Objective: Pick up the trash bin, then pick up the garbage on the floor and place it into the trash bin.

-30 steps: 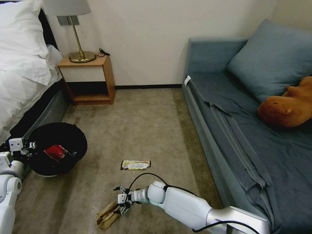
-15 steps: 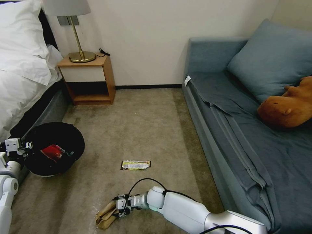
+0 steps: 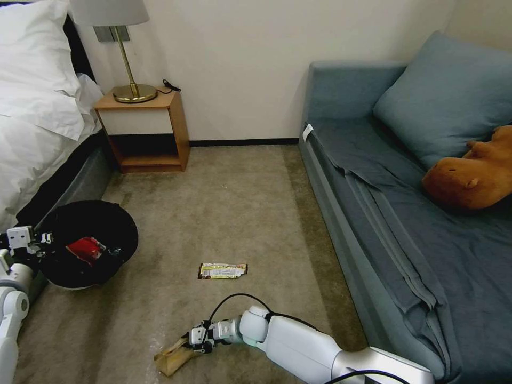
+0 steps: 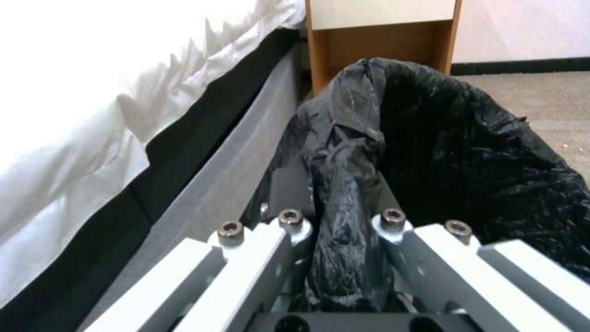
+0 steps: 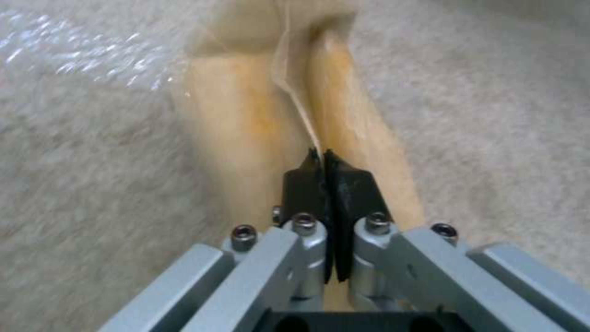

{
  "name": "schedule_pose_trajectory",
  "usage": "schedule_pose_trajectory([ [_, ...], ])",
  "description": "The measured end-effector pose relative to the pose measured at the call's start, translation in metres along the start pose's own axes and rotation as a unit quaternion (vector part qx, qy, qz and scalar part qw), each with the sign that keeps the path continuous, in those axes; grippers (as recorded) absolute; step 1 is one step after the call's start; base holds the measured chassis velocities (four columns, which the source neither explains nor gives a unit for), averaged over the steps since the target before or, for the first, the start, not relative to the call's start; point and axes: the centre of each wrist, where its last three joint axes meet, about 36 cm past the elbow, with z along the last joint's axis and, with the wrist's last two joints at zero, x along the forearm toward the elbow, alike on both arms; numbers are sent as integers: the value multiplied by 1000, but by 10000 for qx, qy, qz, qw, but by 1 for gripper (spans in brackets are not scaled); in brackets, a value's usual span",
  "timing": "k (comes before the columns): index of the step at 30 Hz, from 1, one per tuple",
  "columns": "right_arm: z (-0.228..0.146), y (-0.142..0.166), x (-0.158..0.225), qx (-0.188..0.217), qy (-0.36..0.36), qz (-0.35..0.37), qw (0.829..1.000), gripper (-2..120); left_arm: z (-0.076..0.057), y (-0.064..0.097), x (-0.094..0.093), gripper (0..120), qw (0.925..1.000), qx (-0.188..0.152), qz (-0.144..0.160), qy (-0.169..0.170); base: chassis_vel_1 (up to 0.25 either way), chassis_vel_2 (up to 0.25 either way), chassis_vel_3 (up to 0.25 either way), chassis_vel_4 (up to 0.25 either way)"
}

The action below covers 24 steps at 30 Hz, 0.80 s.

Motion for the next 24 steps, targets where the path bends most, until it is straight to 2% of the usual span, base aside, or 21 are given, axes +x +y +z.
schedule_pose_trajectory([
  [10, -6, -23, 13, -115, -192, 327, 9992, 0, 5, -1, 2, 6, 10000, 24, 16, 28, 0, 0, 0, 0],
  [19, -14, -80, 62, -330, -568, 1133, 9914, 0, 7, 1, 2, 6, 10000, 16, 14, 34, 0, 0, 0, 0],
  [23, -20, -96, 74, -350, -670, 1328, 9883, 0, 9, 0, 2, 6, 10000, 26, 23, 49, 0, 0, 0, 0],
  [24, -27, -110, 84, -343, -763, 1475, 9855, 0, 11, -3, 2, 6, 10000, 37, 50, 71, 0, 0, 0, 0],
])
